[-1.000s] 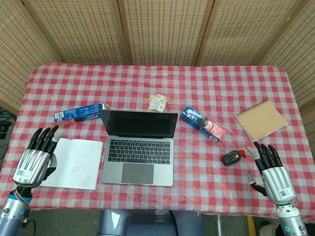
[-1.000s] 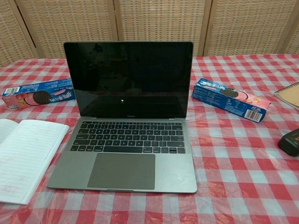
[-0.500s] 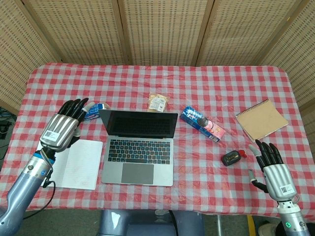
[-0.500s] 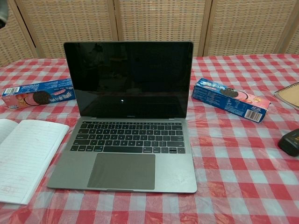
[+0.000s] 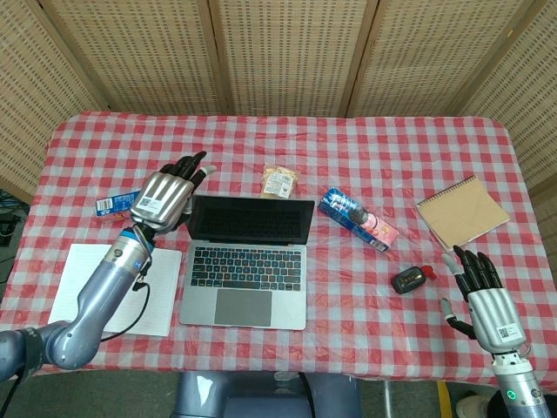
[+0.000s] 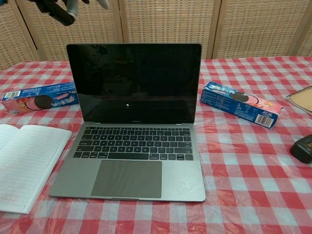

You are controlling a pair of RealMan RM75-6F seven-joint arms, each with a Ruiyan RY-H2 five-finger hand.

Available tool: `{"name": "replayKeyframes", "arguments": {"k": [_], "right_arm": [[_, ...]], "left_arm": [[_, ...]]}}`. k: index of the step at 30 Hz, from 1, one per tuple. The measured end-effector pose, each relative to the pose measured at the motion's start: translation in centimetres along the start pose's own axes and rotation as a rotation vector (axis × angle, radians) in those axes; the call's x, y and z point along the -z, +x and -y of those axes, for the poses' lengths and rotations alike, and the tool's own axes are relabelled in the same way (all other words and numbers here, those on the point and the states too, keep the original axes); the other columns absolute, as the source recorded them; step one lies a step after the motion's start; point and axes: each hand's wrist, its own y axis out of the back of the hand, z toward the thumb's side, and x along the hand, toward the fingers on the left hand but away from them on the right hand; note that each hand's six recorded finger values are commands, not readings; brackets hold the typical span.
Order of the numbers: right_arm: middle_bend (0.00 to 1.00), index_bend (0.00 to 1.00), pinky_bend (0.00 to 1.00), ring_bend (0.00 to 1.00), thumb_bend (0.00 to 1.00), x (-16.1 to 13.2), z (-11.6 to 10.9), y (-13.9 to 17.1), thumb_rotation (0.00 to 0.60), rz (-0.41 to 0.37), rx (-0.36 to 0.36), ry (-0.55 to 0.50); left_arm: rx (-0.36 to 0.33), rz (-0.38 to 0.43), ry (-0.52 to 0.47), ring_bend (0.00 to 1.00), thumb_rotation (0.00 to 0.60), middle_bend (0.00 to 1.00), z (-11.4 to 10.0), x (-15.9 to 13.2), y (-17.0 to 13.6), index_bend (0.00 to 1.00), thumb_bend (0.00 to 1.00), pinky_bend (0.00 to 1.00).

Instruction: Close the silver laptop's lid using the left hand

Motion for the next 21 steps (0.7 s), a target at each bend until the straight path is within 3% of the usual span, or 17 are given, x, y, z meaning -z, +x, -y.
{"name": "replayKeyframes", "arguments": {"k": [9, 21], "right_arm": [[0.00, 0.09, 0.00, 0.00, 0.68, 0.5, 0.5, -0.3, 0.600, 0.011, -0.017, 0.001], [0.00, 0.09, 0.00, 0.00, 0.69, 1.0, 0.8, -0.6, 0.600, 0.024, -0.026, -0.002]], "left_arm": [[0.060, 0.014, 0.004, 0.14, 0.600, 0.05, 1.4, -2.5, 3.0, 0.19, 1.00, 0.23], [0.117, 0.036, -0.026, 0.20, 0.600, 0.14, 2.9, -4.0, 4.2, 0.27, 1.00, 0.28]]}}
